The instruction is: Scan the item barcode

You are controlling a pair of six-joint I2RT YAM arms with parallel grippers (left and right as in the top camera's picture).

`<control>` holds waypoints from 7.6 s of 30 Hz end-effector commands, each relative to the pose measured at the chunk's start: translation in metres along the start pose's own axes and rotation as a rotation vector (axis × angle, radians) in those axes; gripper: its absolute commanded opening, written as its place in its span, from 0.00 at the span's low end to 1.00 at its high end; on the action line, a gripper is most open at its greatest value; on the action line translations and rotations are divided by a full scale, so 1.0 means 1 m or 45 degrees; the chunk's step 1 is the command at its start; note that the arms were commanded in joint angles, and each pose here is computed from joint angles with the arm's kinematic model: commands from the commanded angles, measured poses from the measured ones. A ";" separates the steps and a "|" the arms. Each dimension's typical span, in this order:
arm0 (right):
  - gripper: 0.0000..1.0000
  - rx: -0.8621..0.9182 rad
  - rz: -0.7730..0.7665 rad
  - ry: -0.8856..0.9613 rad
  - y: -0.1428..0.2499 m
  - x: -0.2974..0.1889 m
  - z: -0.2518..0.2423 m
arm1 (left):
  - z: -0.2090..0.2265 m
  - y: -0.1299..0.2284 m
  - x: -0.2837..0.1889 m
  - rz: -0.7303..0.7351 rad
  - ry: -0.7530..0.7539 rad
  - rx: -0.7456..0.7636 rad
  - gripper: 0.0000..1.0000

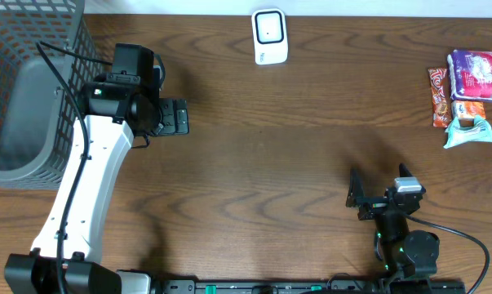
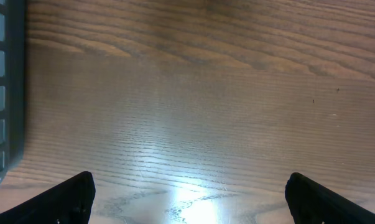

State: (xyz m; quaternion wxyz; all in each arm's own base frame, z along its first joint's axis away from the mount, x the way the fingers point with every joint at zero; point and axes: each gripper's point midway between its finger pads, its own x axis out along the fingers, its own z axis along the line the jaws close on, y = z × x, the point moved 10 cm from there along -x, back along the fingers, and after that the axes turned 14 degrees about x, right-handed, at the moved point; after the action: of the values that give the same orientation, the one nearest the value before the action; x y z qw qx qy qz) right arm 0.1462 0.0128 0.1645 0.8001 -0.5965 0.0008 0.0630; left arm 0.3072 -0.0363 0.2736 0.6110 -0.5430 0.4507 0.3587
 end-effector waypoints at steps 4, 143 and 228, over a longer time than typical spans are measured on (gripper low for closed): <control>0.99 -0.014 -0.005 0.013 0.000 0.000 -0.001 | 0.001 0.001 0.002 0.013 -0.020 -0.012 0.98; 0.99 -0.014 -0.005 0.013 0.000 0.000 -0.001 | -0.010 0.199 0.021 -1.208 0.008 0.027 0.98; 0.99 -0.014 -0.005 0.013 0.000 0.000 -0.001 | 0.003 0.196 0.057 -1.367 -0.171 0.102 0.98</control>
State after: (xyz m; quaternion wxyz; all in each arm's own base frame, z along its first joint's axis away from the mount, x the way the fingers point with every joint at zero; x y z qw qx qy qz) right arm 0.1462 0.0128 0.1647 0.7991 -0.5979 0.0002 0.0627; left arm 0.1459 -0.0052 0.1626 0.7432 -0.6664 0.0599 0.0048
